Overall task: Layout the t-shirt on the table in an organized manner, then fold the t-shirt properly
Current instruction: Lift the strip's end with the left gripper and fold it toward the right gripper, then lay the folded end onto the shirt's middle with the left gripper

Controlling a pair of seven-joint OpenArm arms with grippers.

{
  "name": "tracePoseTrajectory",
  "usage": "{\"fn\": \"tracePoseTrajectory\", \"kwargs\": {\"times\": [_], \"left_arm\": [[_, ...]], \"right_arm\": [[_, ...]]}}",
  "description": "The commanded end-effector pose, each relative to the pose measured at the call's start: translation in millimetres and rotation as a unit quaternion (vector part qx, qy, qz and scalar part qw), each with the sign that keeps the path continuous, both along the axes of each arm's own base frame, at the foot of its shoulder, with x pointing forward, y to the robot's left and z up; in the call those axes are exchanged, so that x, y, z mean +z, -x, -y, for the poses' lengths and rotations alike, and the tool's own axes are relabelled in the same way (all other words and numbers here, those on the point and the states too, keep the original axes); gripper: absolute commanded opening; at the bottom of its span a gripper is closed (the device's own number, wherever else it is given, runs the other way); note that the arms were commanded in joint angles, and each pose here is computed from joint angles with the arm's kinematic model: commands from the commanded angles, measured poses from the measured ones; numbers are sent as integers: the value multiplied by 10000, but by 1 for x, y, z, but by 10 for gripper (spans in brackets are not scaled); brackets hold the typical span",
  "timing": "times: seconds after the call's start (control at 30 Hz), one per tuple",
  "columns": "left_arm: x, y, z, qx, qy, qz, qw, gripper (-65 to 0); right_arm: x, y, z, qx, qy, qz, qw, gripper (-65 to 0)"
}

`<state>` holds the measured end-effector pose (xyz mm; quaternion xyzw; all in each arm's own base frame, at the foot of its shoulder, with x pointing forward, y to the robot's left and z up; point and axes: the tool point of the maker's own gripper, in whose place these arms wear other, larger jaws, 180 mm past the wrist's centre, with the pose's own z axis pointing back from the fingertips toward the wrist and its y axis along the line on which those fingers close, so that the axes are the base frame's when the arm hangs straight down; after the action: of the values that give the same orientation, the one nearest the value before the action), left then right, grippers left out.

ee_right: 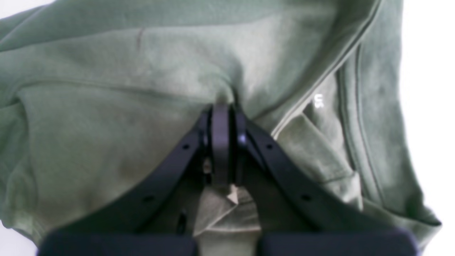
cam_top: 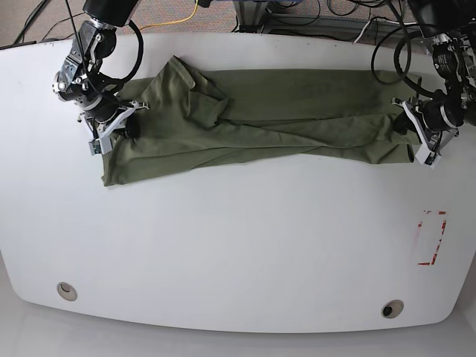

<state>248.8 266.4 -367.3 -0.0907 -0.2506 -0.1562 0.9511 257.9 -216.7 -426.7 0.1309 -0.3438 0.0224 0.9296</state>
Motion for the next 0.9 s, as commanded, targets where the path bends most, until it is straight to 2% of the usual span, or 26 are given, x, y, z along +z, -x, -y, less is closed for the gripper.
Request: {"fn": "tracePoseTrajectory", "kwargs": {"times": [0.0, 0.1, 0.27, 0.43, 0.63, 0.87], "left_arm": [[20, -8, -3, -131, -220, 252, 9994, -611], [30, -11, 4, -279, -344, 352, 9984, -610], [38, -16, 36, -683, -241, 560, 9958, -610], [41, -25, 75, -1096, 117, 692, 9915, -610], [43, -34, 115, -1226, 591, 868, 9869, -608], [47, -39, 172, -1551, 1165, 974, 9762, -608]], "right_arm": [[-6, 9, 4, 35, 137, -186, 9997, -644], [-7, 11, 4, 35, 137, -209, 9997, -644], [-8, 13, 4, 35, 137, -232, 9996, -644], [-8, 13, 4, 35, 137, -232, 9996, -644], [-8, 13, 4, 34, 130, -228, 9996, -644], [-8, 13, 3, 33, 123, -228, 9997, -644]]}}
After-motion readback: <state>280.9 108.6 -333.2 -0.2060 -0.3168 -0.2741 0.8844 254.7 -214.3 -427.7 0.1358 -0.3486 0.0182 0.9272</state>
